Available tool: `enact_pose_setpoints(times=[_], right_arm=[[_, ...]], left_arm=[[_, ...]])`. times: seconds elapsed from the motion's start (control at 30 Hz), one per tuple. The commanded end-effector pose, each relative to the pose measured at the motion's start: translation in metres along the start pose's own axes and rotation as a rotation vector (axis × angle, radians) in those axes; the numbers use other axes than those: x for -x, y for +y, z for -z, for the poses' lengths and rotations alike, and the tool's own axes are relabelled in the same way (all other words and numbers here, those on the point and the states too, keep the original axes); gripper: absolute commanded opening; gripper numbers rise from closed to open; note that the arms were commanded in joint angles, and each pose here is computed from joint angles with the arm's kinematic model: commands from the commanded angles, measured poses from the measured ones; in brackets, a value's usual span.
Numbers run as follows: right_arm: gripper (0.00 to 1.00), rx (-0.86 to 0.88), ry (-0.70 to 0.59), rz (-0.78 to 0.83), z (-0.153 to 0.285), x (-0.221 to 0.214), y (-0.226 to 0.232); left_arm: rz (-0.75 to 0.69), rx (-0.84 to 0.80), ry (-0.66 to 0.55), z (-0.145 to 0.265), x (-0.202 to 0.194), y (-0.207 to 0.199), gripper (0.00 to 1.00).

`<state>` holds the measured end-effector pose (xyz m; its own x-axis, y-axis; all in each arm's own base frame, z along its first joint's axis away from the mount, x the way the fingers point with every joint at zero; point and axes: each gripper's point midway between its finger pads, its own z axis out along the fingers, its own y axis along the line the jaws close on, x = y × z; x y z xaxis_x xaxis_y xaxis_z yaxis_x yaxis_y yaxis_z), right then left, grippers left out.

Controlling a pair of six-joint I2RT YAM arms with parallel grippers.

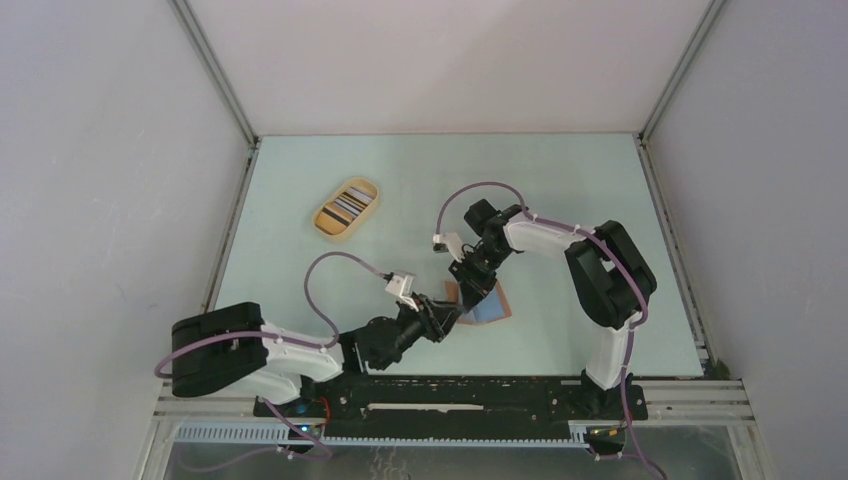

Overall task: Put the credit cards into the card holder
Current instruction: Turn over the card slot in the card holder.

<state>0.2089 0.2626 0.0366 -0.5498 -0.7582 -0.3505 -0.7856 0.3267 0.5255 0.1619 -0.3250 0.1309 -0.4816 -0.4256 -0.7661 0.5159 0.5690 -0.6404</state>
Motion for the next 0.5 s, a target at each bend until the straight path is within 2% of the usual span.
enact_pose_setpoints(times=[0.0,0.2,0.47], right_arm=[[0.22,0.027,-0.025,-0.007,0.005,0.01,0.002],[0.14,0.041,-0.02,-0.016,0.004,0.01,0.003],[0.14,0.048,-0.022,-0.019,0.005,0.01,0.004]], left_arm=[[-0.114,0.022,0.059,-0.013,-0.01,-0.005,0.3],[-0.17,0.1,0.084,-0.031,-0.02,0.005,0.27],[-0.223,0.26,0.094,-0.038,-0.026,0.038,0.24]])
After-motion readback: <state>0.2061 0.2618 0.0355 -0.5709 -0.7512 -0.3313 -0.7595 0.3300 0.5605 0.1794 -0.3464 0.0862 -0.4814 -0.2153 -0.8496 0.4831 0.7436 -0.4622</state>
